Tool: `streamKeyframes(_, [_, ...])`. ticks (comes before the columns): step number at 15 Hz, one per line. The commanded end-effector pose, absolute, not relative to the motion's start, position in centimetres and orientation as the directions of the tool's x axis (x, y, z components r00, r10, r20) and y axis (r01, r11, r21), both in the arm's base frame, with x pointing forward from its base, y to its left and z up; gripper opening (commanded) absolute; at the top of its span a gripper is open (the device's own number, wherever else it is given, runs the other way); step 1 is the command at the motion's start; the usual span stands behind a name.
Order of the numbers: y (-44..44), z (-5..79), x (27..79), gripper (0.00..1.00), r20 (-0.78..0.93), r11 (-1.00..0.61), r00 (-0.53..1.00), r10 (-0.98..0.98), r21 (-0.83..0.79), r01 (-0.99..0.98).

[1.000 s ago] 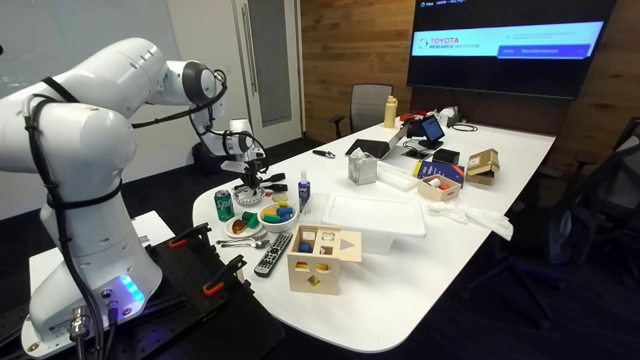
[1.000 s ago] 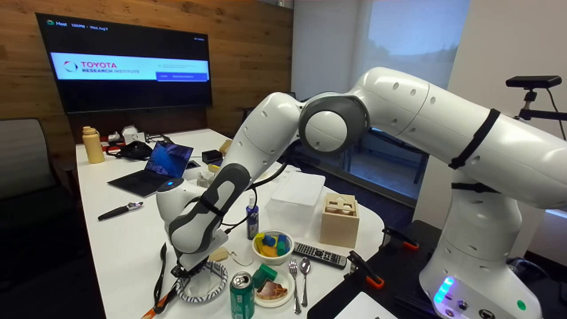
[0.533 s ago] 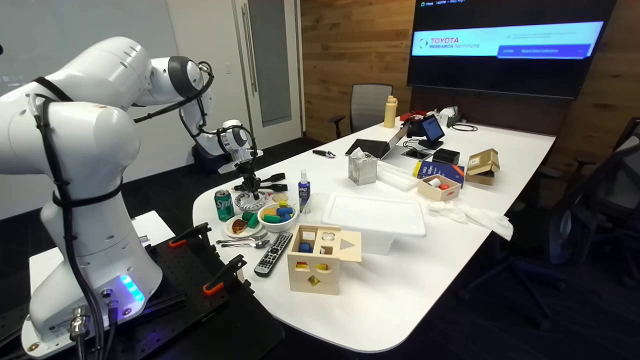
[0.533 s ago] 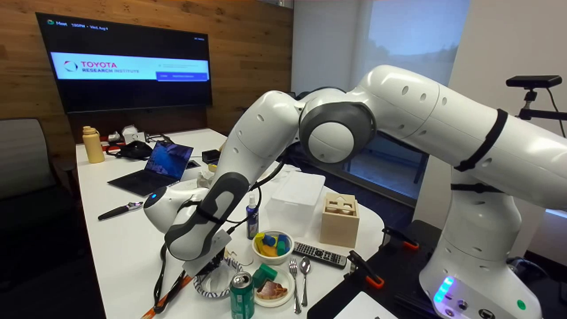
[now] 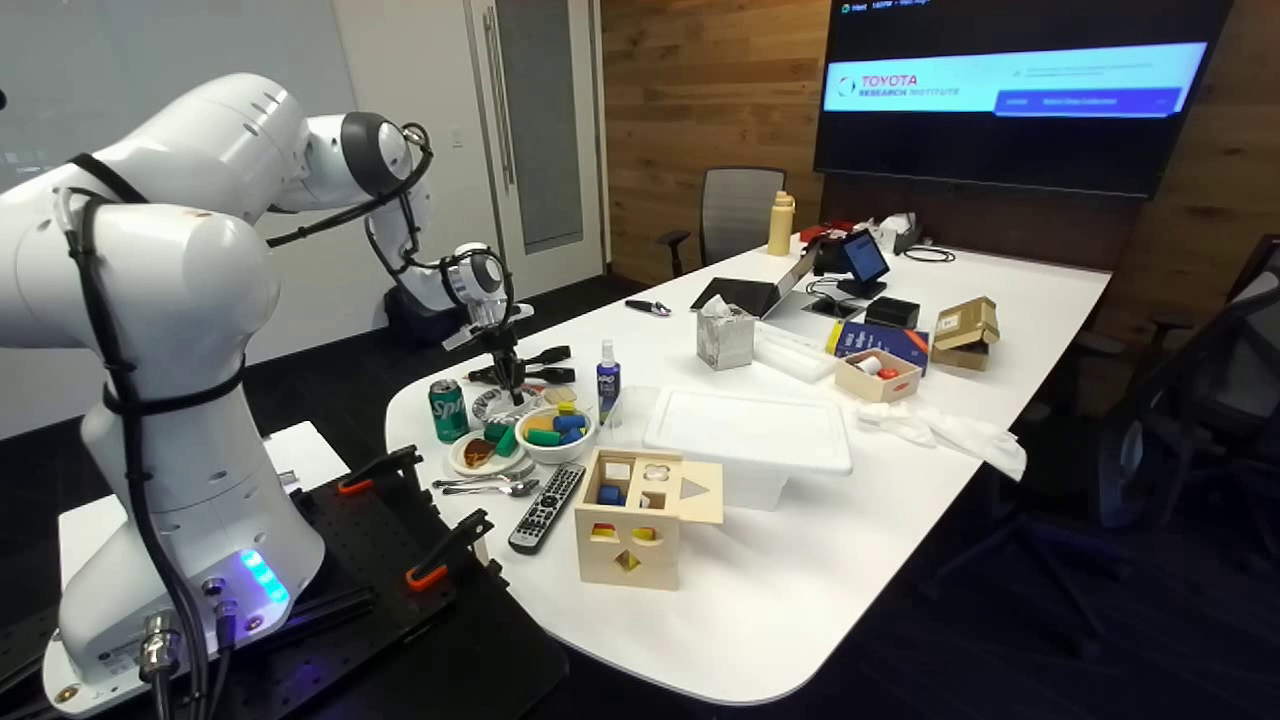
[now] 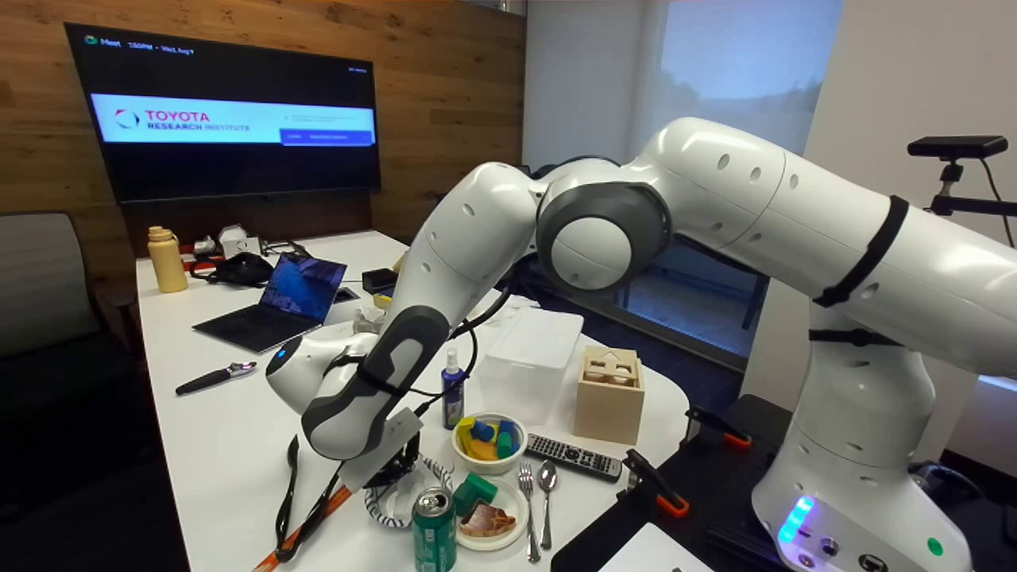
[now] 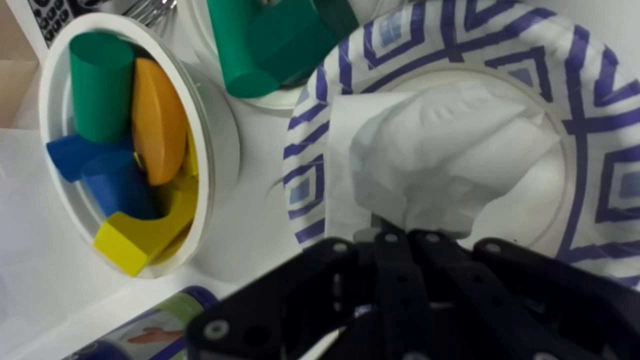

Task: Use the napkin to wipe the plate

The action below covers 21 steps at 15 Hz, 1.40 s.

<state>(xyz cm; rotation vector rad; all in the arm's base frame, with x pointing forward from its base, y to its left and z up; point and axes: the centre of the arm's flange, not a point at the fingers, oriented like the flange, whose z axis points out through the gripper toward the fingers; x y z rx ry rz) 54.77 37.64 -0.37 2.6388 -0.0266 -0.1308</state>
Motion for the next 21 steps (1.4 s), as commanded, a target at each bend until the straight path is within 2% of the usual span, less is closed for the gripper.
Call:
streamKeyframes(1, [36.9, 1.5, 54.8, 0.00, -0.063, -0.922, 0.998, -0.028, 0.387, -0.001])
streamKeyframes(9, [37.7, 4.2, 53.5, 0.00, 0.065, -0.975, 0.998, 0.012, 0.224, -0.003])
streamKeyframes(17, [36.7, 4.7, 52.9, 0.00, 0.082, -0.900, 0.985, -0.150, 0.400, -0.170])
streamKeyframes(21, [36.0, 4.9, 52.3, 0.00, -0.003, -0.889, 0.987, -0.160, 0.436, -0.142])
